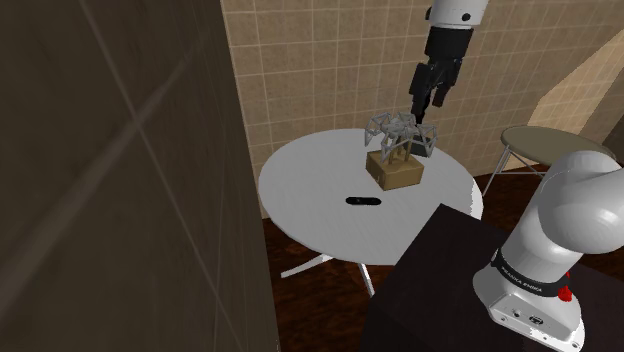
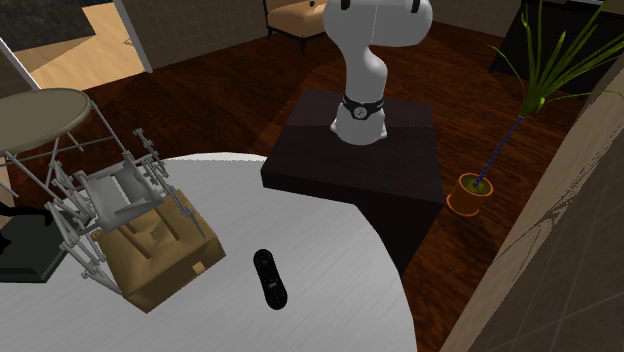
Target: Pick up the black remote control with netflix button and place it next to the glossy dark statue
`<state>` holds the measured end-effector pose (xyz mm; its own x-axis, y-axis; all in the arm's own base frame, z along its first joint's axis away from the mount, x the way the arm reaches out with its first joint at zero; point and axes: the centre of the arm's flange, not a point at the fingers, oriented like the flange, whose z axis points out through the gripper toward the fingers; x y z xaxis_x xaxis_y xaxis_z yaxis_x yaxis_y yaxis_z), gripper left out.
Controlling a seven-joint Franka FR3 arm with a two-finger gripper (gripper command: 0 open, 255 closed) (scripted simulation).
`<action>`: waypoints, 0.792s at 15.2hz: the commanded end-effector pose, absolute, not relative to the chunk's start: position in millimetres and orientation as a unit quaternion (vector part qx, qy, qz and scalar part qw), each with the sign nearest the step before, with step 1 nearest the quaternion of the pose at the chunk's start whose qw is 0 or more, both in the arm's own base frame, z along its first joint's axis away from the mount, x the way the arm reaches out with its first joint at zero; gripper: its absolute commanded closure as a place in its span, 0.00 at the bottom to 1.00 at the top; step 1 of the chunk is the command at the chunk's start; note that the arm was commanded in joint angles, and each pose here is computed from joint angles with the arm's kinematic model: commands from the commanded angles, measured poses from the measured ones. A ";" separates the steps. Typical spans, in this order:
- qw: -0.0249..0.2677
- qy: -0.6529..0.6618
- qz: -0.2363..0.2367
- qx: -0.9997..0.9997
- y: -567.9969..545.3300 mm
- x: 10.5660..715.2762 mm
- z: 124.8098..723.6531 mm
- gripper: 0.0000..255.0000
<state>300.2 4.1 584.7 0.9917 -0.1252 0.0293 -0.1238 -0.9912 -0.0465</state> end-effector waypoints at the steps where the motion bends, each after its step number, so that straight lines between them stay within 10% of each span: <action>1: 0.022 0.062 -0.016 -0.998 4.1 300.2 584.7 0.00; 12: 0.014 -0.041 -0.012 -0.999 -45.5 349.2 457.6 0.00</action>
